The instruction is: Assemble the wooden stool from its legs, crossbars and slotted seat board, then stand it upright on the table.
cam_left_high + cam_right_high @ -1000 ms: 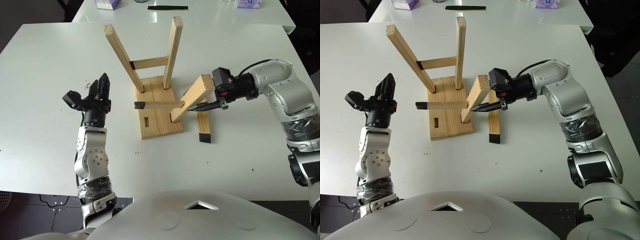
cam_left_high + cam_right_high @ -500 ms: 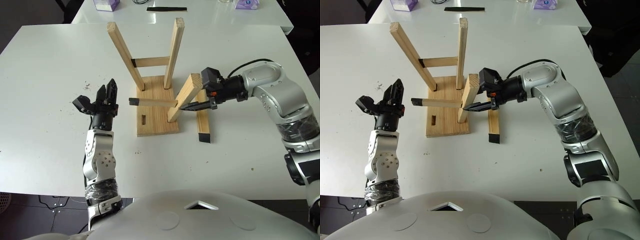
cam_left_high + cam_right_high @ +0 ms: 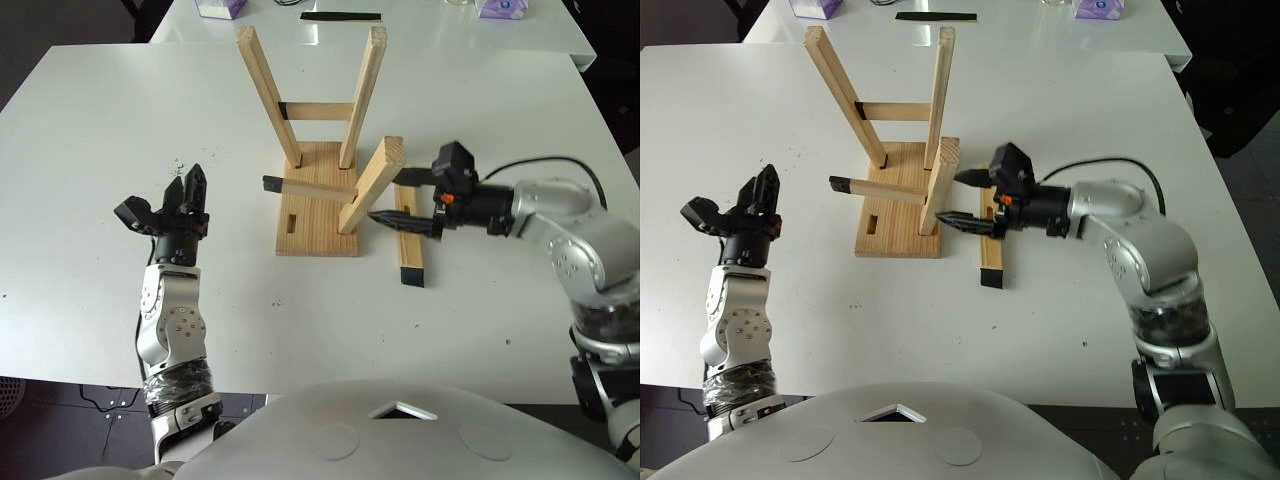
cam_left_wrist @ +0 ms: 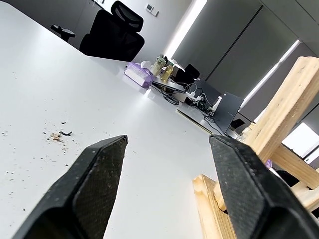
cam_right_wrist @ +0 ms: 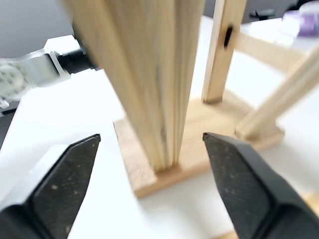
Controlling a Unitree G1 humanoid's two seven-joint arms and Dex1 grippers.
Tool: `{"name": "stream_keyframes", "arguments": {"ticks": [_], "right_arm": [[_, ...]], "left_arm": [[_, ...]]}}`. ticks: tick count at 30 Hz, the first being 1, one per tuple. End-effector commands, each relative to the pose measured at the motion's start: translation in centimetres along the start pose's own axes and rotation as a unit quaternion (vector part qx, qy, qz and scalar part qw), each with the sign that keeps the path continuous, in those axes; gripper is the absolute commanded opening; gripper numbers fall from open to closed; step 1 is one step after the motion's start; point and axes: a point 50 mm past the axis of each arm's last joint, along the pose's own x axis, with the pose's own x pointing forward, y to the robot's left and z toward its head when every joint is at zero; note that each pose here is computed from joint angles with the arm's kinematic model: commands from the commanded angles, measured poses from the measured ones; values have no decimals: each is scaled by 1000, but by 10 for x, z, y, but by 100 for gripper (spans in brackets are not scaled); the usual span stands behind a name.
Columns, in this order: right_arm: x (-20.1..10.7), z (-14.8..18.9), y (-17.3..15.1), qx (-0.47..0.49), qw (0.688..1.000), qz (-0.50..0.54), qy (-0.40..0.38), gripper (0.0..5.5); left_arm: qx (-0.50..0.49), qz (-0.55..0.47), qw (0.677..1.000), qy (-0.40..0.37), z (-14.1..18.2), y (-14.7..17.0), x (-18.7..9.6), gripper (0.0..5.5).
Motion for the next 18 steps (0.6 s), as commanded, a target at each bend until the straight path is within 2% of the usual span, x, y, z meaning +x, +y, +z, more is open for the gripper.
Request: {"name": "stream_keyframes", "arguments": {"ticks": [1, 4, 9, 14, 18], "right_arm": [[11, -31, 4, 24, 994, -88, 55, 386], [14, -40, -4, 37, 985, -160, 55, 386], [21, -31, -7, 72, 954, -292, -14, 386], [33, -43, 15, 115, 945, -306, 13, 386], [32, -51, 9, 112, 938, -326, 45, 386]], "left_arm": [[26, 54, 998, -2, 13, 22, -5, 304], [26, 98, 995, -7, 11, 28, -8, 304], [24, 196, 980, 5, -9, 43, -23, 304], [6, 256, 966, -23, -15, 46, -38, 304], [6, 266, 964, -20, -21, 45, -47, 304]]}}
